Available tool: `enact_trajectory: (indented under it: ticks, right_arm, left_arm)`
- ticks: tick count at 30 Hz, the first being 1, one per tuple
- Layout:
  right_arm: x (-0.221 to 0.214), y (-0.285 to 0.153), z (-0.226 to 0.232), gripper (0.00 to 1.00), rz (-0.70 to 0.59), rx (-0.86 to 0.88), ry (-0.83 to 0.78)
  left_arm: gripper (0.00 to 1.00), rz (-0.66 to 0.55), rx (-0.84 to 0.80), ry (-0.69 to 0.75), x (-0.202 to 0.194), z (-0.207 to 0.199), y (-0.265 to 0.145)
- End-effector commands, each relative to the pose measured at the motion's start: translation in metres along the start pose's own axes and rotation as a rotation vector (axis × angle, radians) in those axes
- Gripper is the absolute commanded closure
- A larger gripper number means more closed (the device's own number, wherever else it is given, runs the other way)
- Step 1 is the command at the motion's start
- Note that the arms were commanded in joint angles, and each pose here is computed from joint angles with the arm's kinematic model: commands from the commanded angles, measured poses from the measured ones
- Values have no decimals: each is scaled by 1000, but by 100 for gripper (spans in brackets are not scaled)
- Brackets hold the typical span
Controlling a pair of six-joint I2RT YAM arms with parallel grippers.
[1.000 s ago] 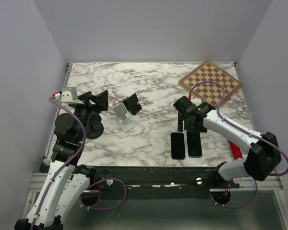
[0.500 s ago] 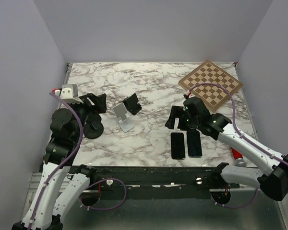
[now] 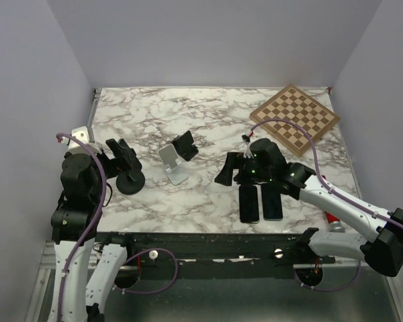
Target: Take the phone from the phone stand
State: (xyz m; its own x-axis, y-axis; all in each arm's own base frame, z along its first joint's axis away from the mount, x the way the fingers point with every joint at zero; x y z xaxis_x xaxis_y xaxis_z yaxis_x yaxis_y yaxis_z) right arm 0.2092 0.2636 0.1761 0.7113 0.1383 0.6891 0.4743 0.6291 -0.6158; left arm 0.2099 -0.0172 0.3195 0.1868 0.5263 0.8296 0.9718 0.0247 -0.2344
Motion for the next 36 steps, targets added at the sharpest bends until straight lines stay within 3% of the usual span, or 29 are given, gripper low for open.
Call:
enact_trajectory:
  ticks: [1, 8, 12, 21, 36]
  right_arm:
    - [4, -13, 19, 6, -39, 75, 5]
    - [1, -28, 19, 6, -58, 69, 1]
    - [0, -30, 18, 6, -43, 61, -1]
    - [-6, -28, 16, 6, -25, 51, 3]
    - [-12, -19, 19, 5, 6, 41, -5]
  left_arm:
    - [2, 99, 77, -73, -18, 21, 14]
    - [6, 65, 43, -167, -17, 23, 39]
    - [17, -11, -3, -156, -11, 25, 48]
    - [38, -19, -16, -157, -19, 34, 70]
    - [51, -3, -8, -181, -32, 40, 70]
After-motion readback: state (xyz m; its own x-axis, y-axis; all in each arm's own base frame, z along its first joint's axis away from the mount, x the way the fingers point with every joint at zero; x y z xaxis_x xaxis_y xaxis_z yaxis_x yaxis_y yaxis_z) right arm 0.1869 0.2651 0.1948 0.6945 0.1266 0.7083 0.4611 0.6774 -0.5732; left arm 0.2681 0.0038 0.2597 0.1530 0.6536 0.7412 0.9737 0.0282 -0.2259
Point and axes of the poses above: each gripper's point midway between its finger pads, its own y axis out along the fingers, its own z axis along the line the jaws close on, x = y × z, the point moved 1 cm from there along -y, back along the fingers, and after that the axes turned 15 degrees about -y, right-handed, at the moved point
